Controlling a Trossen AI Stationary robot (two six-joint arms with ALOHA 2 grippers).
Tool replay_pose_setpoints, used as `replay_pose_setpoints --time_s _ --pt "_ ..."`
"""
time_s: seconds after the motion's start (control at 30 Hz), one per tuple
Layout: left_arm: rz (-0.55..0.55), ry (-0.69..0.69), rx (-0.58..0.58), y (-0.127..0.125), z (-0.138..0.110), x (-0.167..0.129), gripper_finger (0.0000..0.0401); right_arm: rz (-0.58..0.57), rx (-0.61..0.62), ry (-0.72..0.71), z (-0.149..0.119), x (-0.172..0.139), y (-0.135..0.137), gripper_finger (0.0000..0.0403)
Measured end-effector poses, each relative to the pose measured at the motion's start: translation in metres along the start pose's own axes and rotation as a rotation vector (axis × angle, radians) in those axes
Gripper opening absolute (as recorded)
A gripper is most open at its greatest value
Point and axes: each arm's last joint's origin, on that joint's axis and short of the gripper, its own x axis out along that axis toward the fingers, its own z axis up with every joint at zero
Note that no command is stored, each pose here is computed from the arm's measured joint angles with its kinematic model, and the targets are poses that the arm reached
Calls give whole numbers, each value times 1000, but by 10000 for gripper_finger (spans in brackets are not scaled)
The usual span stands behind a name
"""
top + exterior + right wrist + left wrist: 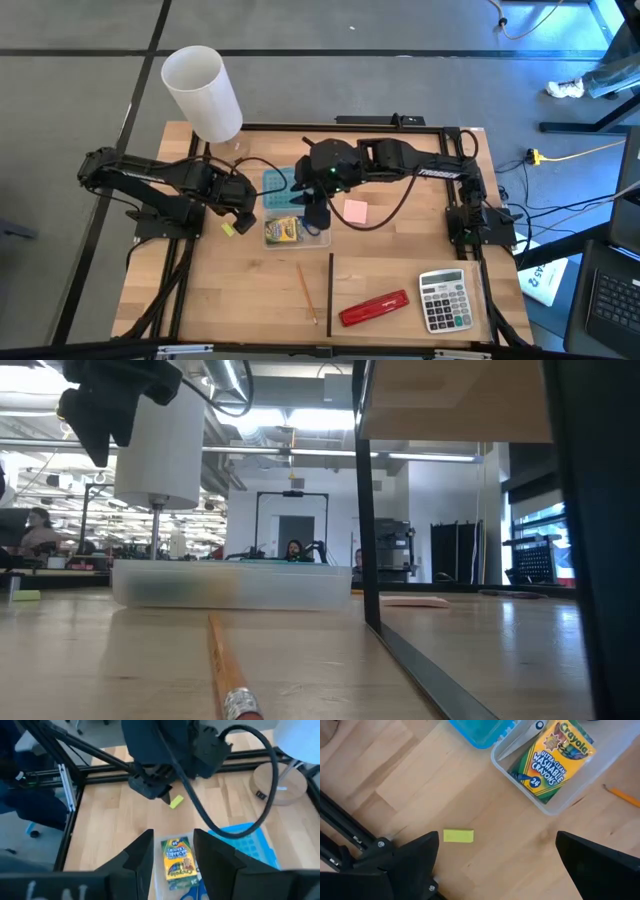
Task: Pack school essentials
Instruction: Put the top orange pencil into the blue supply box
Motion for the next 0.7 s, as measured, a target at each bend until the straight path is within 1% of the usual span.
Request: replay_pose_setpoints --time_s 0.07,0.1,0.2,0.23,0.37,0.47,0.57,0.63,0.7 --pt "0 0 1 0 0 0 395 -34 12 18 -2 0 -3 141" --pt "0 0 3 0 0 0 395 -55 42 28 -3 0 -7 141" --pt "1 -1 4 0 0 0 395 -107 201 40 -3 -2 -26 141" --pt "1 -1 4 0 0 0 395 -130 234 59 -4 -2 -33 141" --pt "1 -1 6 0 0 0 395 -230 280 203 -18 -8 -59 141" --pt "5 -8 7 0 0 0 395 -335 301 346 -32 -15 -71 141" --pt "15 -23 6 0 1 0 395 -431 333 428 -43 -14 -76 141" --pt "15 -23 6 0 1 0 395 -440 360 459 -49 -8 -72 141" --pt "15 -23 4 0 1 0 395 -413 353 501 -56 0 -62 141"
